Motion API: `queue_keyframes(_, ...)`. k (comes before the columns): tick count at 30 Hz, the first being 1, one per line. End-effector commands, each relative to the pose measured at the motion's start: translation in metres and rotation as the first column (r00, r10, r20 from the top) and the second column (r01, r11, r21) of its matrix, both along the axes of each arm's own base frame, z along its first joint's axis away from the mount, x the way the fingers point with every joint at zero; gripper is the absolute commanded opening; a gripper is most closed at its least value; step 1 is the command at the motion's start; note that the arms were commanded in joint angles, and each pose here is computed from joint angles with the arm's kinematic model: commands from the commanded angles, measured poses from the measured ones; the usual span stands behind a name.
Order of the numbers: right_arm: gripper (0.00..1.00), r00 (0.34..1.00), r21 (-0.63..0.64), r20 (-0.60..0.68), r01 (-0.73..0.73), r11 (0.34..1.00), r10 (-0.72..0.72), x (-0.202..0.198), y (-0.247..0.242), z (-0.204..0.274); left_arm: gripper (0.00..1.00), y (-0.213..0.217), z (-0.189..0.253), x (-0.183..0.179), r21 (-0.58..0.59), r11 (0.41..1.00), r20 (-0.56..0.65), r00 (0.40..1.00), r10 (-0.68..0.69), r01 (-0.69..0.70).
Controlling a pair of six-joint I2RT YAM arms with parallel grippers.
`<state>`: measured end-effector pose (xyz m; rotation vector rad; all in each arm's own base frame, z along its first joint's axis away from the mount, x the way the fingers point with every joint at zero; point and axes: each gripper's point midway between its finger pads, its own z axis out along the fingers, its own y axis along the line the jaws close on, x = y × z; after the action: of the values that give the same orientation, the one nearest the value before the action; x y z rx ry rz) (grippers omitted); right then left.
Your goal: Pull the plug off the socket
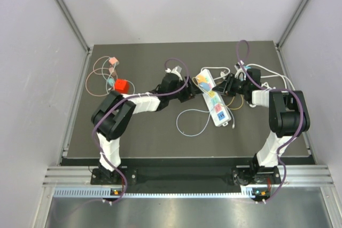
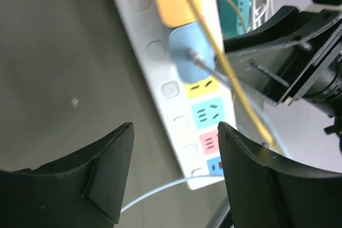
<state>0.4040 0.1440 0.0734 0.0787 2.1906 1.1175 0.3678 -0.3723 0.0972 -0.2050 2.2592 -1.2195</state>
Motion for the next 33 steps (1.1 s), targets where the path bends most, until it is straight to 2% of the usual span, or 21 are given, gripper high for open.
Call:
queue_keyframes(1,0.0,0.993,0.032,0.117,-0.013,0.999,0.01,0.016,-0.001,0.031,0.69,-0.023,0.043,0.025,-0.124,0.992,0.109,0.993,0.046,-0.032)
queue_keyframes(12,0.0,0.993,0.035,0.118,-0.012,0.999,0.008,0.017,-0.001,0.032,0.69,-0.04,0.037,0.048,-0.156,0.983,0.094,0.989,0.115,-0.099)
queue_keyframes(20,0.0,0.993,0.034,0.116,-0.011,0.999,0.007,0.017,-0.001,0.031,0.65,-0.061,0.029,0.058,-0.144,0.982,0.085,0.987,0.135,-0.122)
queue_keyframes(24,0.0,0.993,0.031,0.116,-0.005,1.0,0.002,0.017,-0.001,0.031,0.58,-0.068,0.026,0.062,-0.092,0.988,0.098,0.986,0.132,-0.123)
queue_keyframes(29,0.0,0.993,0.022,0.122,0.0,1.0,-0.003,0.017,-0.003,0.032,0.38,-0.067,0.011,0.061,0.061,0.991,0.131,0.985,0.11,-0.119)
queue_keyframes(33,0.0,0.992,0.017,0.126,0.003,1.0,-0.005,0.018,-0.004,0.032,0.4,-0.061,0.008,0.068,0.114,0.983,0.154,0.98,0.127,-0.145)
